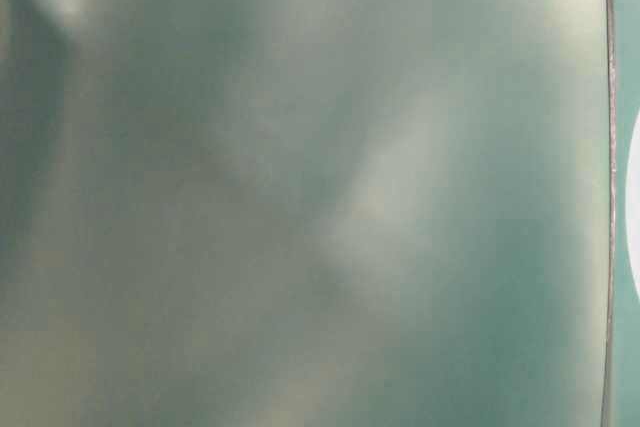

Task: Scoop the yellow hexagonal prism block from the bowl with a spoon using the right arm.
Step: 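Adjust the grip and lift the pink spoon off the spoon rest, then carry the spoon left and lower its bowl into the white bowl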

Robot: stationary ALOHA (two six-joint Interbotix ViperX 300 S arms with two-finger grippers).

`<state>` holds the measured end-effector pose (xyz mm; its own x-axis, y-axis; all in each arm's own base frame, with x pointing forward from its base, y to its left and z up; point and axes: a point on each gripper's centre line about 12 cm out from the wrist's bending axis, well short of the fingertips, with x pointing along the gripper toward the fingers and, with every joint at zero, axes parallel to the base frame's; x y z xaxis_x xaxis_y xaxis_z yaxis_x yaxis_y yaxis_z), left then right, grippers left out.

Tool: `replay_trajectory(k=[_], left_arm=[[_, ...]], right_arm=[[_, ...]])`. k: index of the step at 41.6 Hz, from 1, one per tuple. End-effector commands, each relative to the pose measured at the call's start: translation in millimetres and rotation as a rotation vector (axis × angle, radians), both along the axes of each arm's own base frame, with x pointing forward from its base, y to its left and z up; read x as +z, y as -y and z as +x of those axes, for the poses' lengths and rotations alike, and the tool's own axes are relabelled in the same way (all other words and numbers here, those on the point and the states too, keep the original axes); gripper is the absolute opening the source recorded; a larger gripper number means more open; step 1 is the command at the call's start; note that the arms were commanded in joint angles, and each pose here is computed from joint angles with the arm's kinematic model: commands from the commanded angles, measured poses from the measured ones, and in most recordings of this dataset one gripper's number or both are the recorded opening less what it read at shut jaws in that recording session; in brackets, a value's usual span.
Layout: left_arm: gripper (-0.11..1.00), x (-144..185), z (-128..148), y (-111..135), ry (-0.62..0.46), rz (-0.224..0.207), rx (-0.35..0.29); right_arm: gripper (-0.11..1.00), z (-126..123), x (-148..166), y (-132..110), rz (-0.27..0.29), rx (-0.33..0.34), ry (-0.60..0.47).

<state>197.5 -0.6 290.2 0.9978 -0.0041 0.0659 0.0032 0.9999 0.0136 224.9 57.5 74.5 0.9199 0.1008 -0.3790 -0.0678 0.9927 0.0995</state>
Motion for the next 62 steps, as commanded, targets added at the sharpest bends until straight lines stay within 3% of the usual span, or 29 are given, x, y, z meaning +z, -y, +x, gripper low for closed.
replay_trajectory(k=[1,10,19,32,48,62], left_arm=[[-0.01,7,1,0,0.021,0.003,-0.002],[-0.01,7,1,0,0.021,0.003,-0.002],[-0.01,7,1,0,0.023,0.003,-0.002],[-0.01,4,3,0,0.008,0.003,-0.002],[-0.01,3,3,0,0.003,0.003,-0.002],[-0.01,2,3,0,-0.005,0.003,-0.002]], right_arm=[[0.24,2,4,-2,0.008,0.004,0.026],[0.24,3,9,-2,0.022,0.001,0.044],[0.24,6,34,-4,0.059,0.006,0.105],[0.24,17,73,-7,0.101,0.018,0.07],[0.24,49,115,17,0.056,-0.032,-0.065],[0.24,77,149,39,0.063,-0.062,-0.216]])
